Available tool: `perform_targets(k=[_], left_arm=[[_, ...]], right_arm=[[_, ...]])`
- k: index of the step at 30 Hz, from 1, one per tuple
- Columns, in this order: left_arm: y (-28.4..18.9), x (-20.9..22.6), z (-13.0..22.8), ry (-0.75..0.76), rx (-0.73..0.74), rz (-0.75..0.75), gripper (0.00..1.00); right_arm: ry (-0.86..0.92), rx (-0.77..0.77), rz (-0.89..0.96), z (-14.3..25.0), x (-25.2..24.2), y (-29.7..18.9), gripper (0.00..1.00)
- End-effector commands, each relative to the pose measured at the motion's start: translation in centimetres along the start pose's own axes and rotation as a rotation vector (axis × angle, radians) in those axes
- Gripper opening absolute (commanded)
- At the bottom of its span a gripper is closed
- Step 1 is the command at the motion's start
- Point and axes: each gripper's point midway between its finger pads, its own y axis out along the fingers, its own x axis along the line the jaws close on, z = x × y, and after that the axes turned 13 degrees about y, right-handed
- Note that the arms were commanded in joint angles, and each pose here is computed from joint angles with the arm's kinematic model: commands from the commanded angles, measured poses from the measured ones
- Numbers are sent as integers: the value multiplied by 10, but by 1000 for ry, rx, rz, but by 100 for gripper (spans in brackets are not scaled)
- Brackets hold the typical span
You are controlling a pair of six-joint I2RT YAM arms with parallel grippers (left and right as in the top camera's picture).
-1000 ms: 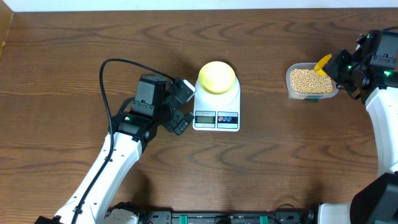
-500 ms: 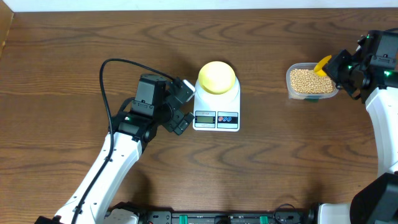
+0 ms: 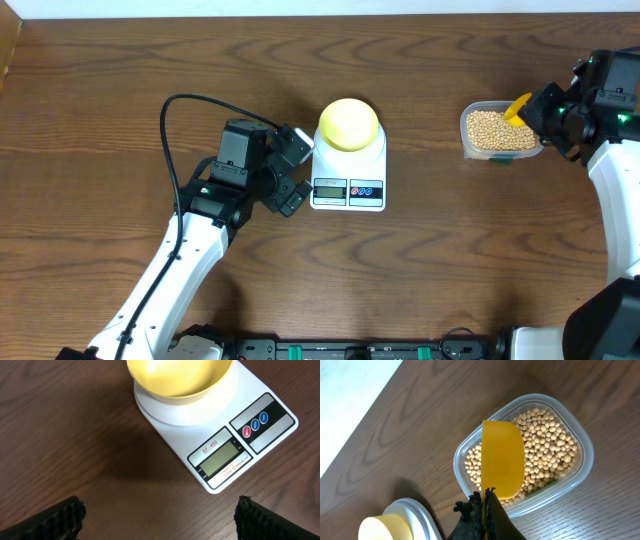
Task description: Scoop item into bowl and weigh 50g on scale
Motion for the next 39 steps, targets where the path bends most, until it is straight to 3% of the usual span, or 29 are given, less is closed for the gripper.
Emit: perform_targets(k=[1,15,39], left_arm=[[0,1,3,1,9,-4,98],[0,1,3,1,9,-4,98],[0,1,3,1,9,-4,98]], right_arm=[[-36,-25,-18,-7,7,-8,1],[-84,-81,33,-18,-2,-9,1],[-446,-79,37,-19,0,-9,1]])
